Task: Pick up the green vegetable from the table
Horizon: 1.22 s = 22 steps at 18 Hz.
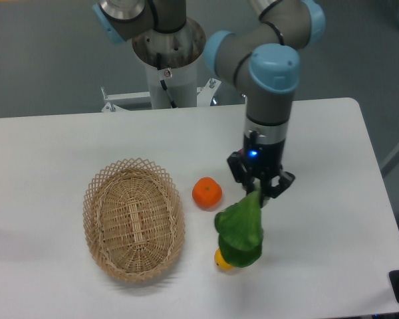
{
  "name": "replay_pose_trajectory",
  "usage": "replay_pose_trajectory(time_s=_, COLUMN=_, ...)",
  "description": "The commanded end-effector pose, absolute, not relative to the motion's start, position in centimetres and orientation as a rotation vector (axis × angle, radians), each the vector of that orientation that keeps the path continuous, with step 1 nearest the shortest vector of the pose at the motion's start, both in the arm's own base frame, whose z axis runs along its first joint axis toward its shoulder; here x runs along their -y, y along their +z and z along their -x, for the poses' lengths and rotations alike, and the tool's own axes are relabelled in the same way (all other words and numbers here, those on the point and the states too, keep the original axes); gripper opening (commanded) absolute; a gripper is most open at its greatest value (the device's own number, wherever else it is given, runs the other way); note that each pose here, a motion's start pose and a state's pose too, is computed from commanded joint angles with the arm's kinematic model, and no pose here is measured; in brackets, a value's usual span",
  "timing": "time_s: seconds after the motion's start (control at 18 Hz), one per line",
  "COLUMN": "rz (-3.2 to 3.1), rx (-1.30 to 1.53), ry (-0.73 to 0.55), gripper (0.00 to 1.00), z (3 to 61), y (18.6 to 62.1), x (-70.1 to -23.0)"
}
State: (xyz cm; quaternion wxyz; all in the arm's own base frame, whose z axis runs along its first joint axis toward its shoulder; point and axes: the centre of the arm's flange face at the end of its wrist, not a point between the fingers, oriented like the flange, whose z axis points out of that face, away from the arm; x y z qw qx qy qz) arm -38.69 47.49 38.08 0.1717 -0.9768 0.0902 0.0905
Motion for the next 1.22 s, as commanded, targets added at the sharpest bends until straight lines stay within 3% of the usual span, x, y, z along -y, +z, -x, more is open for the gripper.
replay_pose_trajectory(time_s=1.22, rz=2.767, rx=-0.278, ry=0.270, gripper=0.28, z=38.2, y=39.5, x=-47.4)
